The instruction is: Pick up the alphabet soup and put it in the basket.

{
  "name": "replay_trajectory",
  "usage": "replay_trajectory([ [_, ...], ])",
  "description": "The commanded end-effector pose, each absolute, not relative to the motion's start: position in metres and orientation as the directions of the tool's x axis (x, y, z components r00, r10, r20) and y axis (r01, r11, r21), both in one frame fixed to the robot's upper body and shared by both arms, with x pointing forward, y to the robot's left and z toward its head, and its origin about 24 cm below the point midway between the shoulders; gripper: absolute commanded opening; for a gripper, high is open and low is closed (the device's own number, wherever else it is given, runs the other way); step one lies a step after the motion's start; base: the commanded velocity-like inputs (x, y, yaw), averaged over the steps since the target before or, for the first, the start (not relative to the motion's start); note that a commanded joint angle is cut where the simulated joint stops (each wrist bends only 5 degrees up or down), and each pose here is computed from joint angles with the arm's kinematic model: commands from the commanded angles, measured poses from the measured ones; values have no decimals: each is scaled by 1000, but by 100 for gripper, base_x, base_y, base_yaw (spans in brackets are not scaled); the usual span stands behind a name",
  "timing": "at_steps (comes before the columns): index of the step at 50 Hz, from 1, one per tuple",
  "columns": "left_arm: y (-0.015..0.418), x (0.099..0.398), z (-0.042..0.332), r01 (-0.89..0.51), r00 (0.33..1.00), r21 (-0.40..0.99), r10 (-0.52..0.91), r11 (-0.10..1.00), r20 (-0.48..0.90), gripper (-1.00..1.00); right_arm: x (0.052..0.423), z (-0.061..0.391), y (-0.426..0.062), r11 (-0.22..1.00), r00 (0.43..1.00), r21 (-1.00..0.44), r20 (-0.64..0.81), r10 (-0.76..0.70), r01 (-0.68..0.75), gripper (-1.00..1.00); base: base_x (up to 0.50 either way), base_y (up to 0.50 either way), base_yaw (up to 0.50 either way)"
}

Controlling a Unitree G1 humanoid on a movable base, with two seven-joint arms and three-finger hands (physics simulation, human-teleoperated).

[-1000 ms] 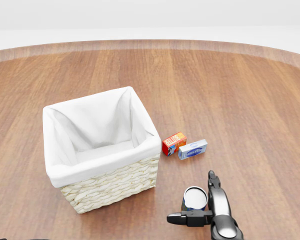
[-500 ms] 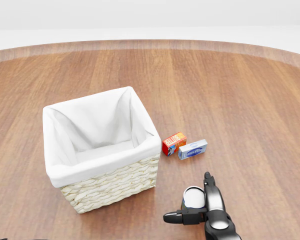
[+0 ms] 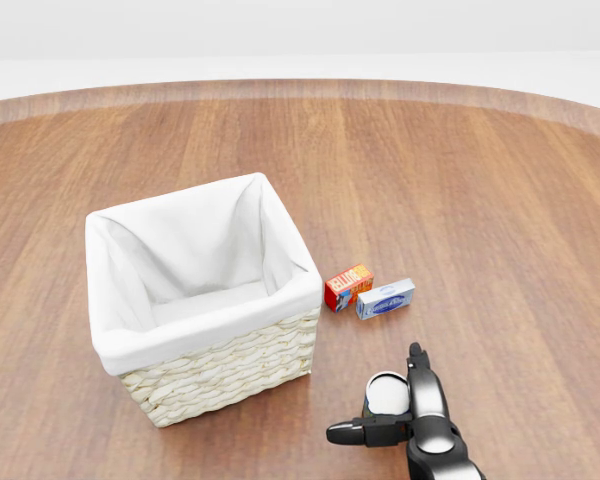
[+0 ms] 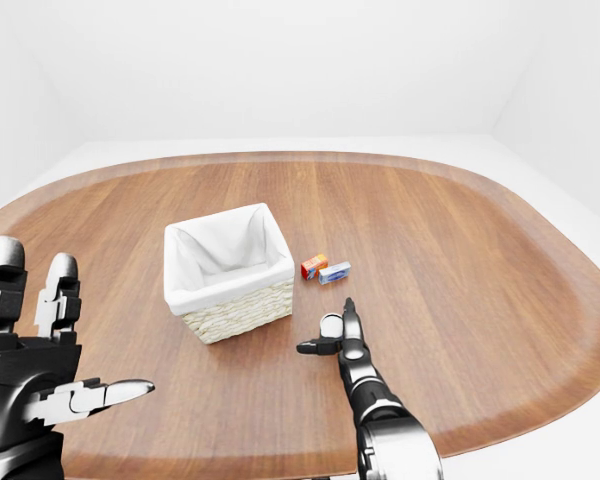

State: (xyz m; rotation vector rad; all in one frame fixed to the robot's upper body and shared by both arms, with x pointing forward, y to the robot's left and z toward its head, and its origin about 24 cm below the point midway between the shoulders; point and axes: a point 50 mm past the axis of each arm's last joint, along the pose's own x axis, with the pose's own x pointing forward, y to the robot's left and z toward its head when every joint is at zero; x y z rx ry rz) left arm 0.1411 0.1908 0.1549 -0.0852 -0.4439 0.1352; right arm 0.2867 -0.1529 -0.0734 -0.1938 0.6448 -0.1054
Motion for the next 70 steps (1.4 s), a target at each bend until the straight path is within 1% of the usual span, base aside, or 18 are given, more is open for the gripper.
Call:
replay_trajectory([
  [1,190,141,155,-111,894,-110,147,988,423,100,284,-77,-162,973,766,-214,-610,-202,86,100,0,0,0],
  [4,190,141,155,-110,894,-110,147,988,422,100,285,-75,-164,968,767,-228,-602,-225,105,100,0,0,0],
  [5,190,141,155,-110,895,-110,147,988,422,100,286,-73,-167,955,766,-267,-586,-265,127,100,1,0,0],
  [6,190,142,155,-110,895,-110,147,988,421,100,287,-72,-168,952,766,-274,-581,-274,133,100,0,0,0],
  [20,191,140,156,-112,893,-111,149,987,425,100,289,-68,-175,917,760,-355,-539,-361,184,100,0,0,0],
  [39,191,140,155,-113,893,-110,149,988,425,100,286,-71,-171,912,762,-378,-540,-358,161,100,0,0,0],
  [70,191,139,156,-110,893,-113,148,988,425,100,286,-72,-166,915,768,-378,-541,-342,141,100,0,0,0],
])
